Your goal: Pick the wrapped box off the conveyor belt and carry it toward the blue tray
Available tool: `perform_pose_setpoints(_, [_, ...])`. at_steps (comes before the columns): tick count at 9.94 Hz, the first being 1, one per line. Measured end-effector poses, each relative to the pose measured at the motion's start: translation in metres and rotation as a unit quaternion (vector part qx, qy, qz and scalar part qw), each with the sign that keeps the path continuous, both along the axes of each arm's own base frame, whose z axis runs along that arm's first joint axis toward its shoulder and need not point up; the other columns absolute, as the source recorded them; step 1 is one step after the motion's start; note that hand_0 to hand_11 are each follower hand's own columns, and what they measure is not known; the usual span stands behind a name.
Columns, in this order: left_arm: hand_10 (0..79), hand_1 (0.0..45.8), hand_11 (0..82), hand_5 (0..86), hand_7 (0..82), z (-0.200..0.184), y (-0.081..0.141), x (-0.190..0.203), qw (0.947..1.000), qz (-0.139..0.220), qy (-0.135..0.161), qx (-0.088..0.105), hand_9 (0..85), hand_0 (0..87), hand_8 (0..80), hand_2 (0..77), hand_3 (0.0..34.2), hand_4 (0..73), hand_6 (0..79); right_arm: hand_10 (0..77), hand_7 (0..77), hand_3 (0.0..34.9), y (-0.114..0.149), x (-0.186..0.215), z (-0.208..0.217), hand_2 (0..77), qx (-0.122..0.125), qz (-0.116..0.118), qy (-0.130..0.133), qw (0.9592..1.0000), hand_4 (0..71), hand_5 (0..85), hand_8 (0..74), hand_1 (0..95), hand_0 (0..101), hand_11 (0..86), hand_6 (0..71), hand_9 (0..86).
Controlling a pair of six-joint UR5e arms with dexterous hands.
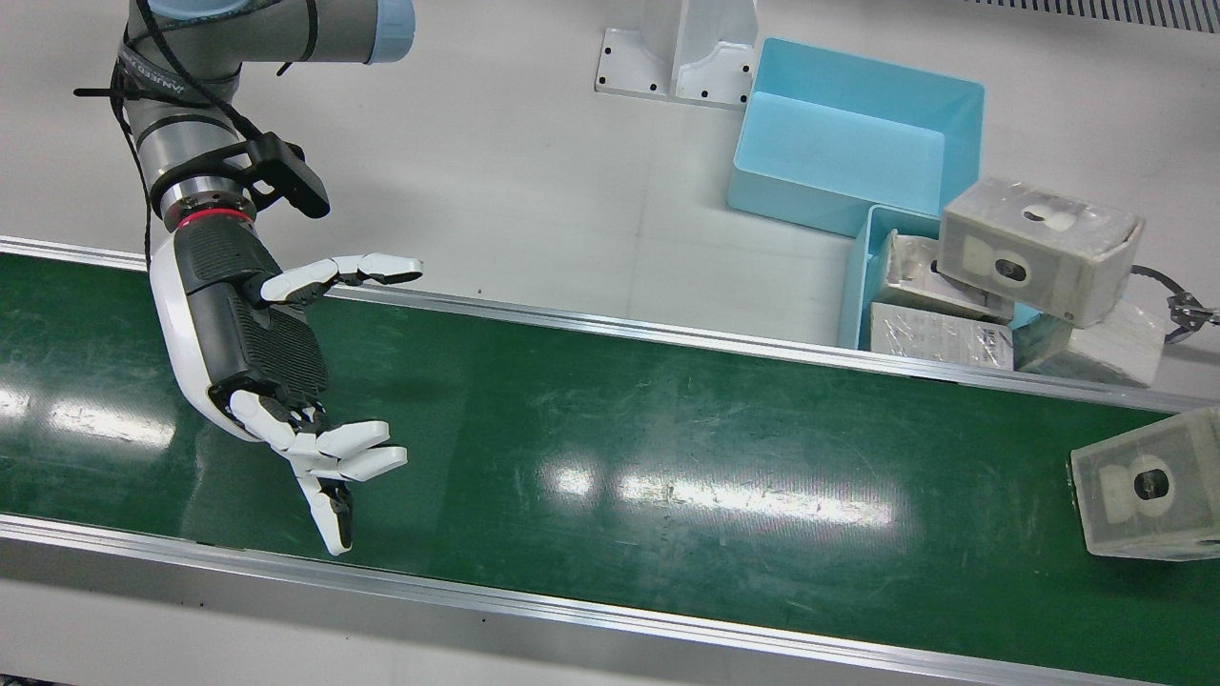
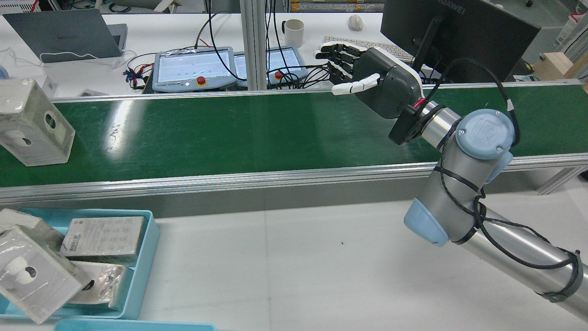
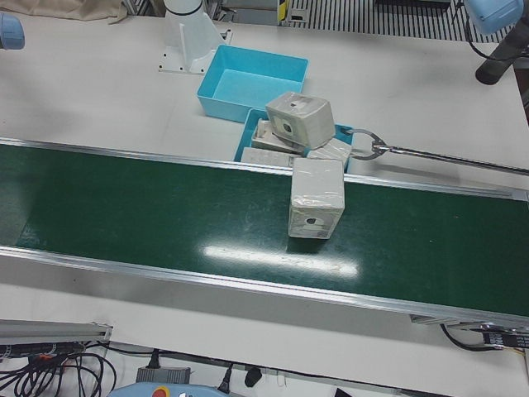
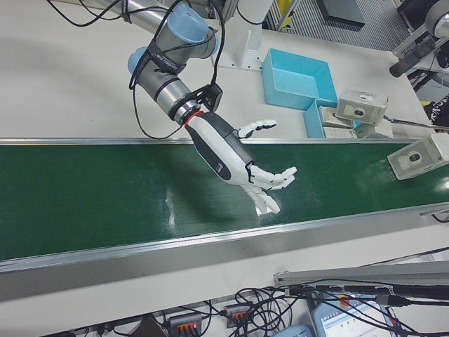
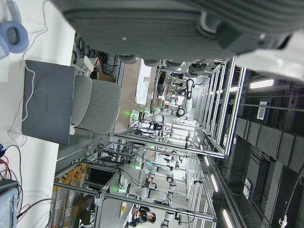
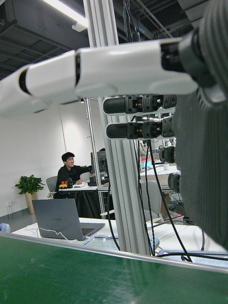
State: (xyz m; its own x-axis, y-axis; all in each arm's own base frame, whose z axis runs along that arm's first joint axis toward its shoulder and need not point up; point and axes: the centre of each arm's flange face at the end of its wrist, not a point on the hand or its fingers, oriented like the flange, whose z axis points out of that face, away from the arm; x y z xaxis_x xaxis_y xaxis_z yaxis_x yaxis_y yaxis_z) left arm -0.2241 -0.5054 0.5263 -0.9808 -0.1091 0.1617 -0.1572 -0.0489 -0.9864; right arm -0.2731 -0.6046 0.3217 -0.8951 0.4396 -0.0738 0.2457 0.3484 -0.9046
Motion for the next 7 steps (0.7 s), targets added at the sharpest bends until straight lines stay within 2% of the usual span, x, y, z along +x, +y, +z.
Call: perform_pose_setpoints(7, [0.5, 0.0, 0.0, 1.1, 0.5, 0.0, 0.0, 0.0, 1.0, 0.0, 0.0, 0.0, 0.0, 0.0, 0.5, 1.1, 0.0, 0.0, 0.0, 0.0, 29.5, 4.6, 0.0002, -0.0009, 0.0003, 15.3, 0.0, 0.0, 0.0, 1.0, 23.5, 28.9, 1.1, 16.9, 52, 1.6, 12.0, 6.0])
